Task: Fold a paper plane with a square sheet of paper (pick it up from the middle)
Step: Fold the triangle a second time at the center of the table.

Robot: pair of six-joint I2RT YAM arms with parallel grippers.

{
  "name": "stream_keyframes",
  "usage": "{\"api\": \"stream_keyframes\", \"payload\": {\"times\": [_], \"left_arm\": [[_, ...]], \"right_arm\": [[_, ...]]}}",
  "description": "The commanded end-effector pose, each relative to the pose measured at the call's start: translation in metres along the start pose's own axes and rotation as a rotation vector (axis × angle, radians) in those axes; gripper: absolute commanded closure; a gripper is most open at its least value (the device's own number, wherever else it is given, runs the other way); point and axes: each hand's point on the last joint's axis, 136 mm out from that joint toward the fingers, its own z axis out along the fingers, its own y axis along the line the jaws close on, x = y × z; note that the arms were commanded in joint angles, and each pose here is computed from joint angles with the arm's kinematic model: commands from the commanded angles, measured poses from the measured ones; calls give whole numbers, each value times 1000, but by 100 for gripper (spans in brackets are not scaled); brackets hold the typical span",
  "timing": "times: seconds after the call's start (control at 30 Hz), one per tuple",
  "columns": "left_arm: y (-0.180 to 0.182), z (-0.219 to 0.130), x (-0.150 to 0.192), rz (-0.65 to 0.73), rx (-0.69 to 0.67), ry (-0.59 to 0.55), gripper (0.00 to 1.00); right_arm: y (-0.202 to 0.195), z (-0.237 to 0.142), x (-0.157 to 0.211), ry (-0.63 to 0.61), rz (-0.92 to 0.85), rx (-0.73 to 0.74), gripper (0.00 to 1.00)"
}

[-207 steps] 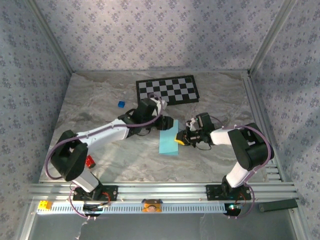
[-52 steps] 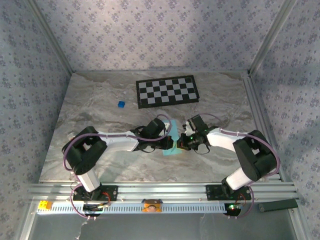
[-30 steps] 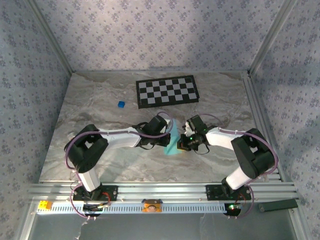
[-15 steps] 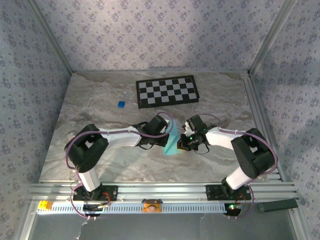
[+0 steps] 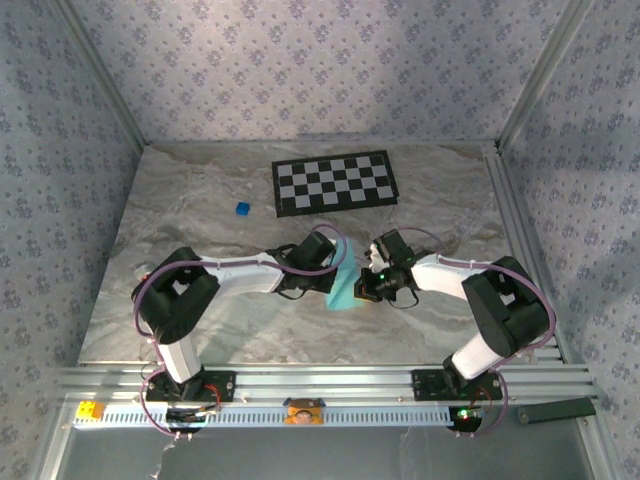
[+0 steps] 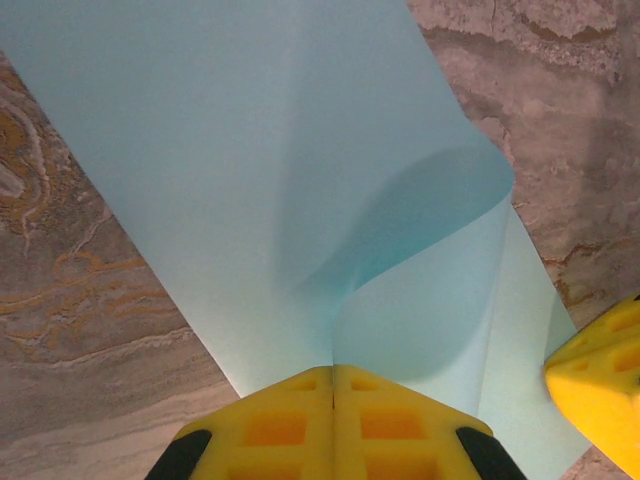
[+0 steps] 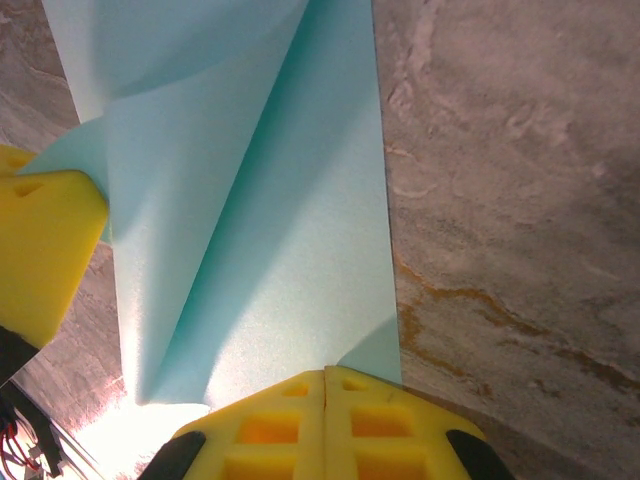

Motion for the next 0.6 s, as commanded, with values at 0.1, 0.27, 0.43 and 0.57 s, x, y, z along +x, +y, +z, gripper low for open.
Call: {"api": "stream_keyframes", "payload": {"times": [0.1,0.27,0.43,0.57], "left_arm": [[7,3,-2,-23,-29,4,98],[8,2,1,-29,-32,13,98],[8,0,5,-45,-22,24,98],[10,1,6,-52,-33,24,98]], "right_arm": [[-24,5,14,42,35,109,99],[-24,5,14,43,37,108,99],[-23,4,13,41,36,104,99],[-22,4,12,39,36,103,99]]}}
